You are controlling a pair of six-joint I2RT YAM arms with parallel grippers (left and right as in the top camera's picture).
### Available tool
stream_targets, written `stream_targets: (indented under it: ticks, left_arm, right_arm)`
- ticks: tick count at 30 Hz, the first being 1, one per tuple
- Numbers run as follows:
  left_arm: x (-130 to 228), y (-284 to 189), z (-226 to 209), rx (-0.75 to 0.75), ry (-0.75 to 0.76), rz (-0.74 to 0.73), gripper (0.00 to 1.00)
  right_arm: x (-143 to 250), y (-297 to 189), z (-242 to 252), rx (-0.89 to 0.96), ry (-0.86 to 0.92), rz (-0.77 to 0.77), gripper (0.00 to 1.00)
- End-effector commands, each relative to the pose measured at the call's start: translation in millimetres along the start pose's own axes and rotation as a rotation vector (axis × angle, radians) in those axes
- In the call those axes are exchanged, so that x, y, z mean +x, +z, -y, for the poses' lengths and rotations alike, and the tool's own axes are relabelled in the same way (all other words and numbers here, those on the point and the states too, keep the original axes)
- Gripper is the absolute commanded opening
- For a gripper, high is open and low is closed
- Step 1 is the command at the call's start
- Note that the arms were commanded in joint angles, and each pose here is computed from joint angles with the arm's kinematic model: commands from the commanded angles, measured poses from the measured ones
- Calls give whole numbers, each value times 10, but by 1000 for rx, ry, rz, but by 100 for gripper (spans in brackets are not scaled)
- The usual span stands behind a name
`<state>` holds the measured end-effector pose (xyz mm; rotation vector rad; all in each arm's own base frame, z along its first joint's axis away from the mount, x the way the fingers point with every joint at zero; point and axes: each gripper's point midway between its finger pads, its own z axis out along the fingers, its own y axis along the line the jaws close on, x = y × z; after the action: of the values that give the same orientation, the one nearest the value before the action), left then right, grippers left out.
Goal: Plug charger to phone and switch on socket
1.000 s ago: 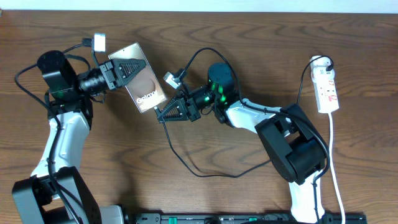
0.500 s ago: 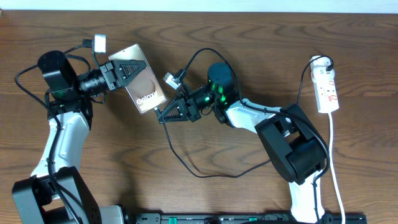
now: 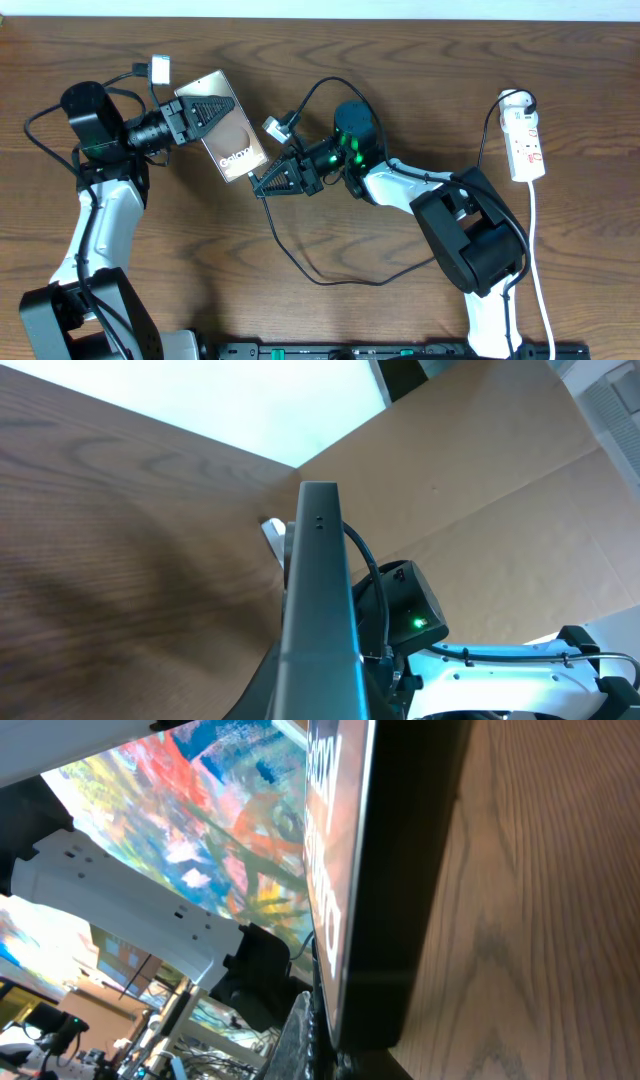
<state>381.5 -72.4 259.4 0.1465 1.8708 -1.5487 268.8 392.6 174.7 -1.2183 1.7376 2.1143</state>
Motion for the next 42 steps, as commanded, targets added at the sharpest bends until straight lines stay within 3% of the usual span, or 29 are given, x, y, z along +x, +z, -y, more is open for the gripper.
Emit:
stream_targets:
  ticks: [1, 42]
  left_arm:
    - [-36, -13, 73, 11, 12, -3, 8]
    - [12, -6, 125, 41, 25, -30, 7]
  right_arm:
    - [-74, 8, -1, 8, -33, 13, 1]
    - [-97, 7, 36, 25, -19, 30, 1]
